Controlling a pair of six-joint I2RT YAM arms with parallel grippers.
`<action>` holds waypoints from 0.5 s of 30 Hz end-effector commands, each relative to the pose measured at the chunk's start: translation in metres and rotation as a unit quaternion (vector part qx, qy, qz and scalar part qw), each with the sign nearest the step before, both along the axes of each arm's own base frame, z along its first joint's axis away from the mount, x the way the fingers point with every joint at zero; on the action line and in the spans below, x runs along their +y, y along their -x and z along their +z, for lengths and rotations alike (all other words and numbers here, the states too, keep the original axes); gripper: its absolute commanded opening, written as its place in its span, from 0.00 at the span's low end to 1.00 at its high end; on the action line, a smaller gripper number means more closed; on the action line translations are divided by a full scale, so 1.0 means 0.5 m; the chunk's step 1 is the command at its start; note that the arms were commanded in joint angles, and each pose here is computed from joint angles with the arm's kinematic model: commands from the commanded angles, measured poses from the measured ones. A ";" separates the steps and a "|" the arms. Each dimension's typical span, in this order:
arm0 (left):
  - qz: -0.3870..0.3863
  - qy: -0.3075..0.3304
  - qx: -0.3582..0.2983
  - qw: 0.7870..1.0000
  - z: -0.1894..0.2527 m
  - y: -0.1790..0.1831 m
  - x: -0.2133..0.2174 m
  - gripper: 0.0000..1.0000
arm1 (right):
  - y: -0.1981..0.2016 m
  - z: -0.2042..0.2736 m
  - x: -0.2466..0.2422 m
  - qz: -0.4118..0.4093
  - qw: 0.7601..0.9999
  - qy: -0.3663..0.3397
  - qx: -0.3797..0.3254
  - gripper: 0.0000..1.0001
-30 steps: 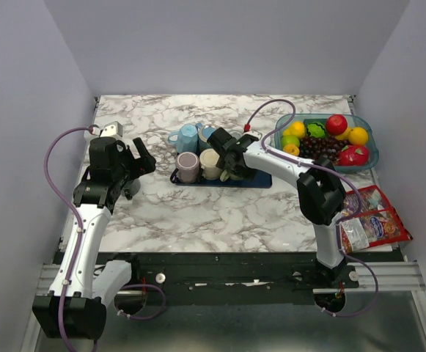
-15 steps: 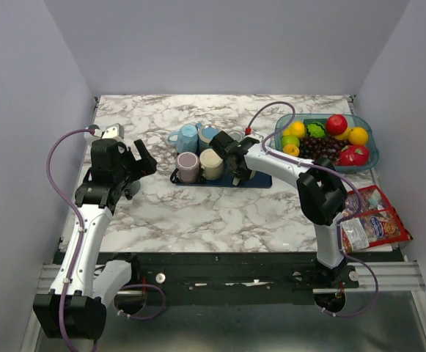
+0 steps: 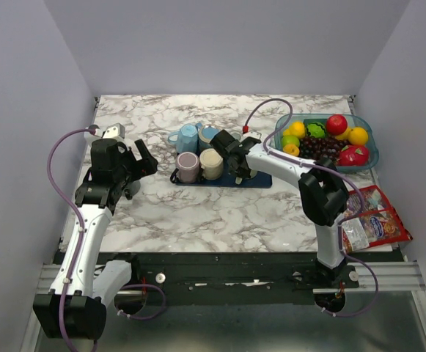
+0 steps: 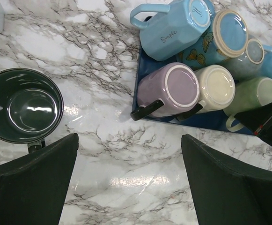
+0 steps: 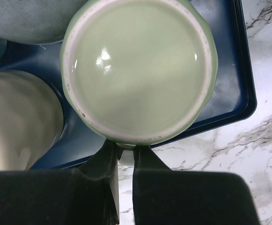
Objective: Turn the mug right side up
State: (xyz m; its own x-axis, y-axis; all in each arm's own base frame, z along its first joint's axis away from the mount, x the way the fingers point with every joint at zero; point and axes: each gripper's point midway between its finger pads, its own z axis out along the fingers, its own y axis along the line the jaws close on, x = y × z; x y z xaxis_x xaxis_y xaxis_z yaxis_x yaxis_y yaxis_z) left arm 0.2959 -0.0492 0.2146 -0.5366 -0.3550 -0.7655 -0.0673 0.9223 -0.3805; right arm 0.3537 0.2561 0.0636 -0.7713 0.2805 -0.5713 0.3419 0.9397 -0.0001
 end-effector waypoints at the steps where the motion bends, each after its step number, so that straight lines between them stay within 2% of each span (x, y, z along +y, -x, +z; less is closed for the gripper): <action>1: -0.049 0.029 -0.021 0.998 0.030 0.007 -0.037 0.99 | -0.010 0.104 0.003 0.020 0.998 -0.029 -0.060 0.01; 5: -0.095 0.066 -0.033 0.993 0.047 0.012 -0.076 0.99 | 0.012 0.181 0.010 0.051 0.992 -0.076 -0.088 0.01; 9: -0.145 0.117 -0.050 0.981 0.070 0.035 -0.121 0.99 | 0.049 0.284 0.035 0.097 0.976 -0.161 -0.113 0.01; 13: -0.189 0.172 -0.072 0.964 0.117 0.060 -0.166 0.99 | 0.073 0.419 0.077 0.156 0.938 -0.260 -0.169 0.00; 15: -0.229 0.204 -0.097 0.947 0.151 0.076 -0.196 0.99 | 0.085 0.492 0.101 0.196 0.912 -0.302 -0.199 0.00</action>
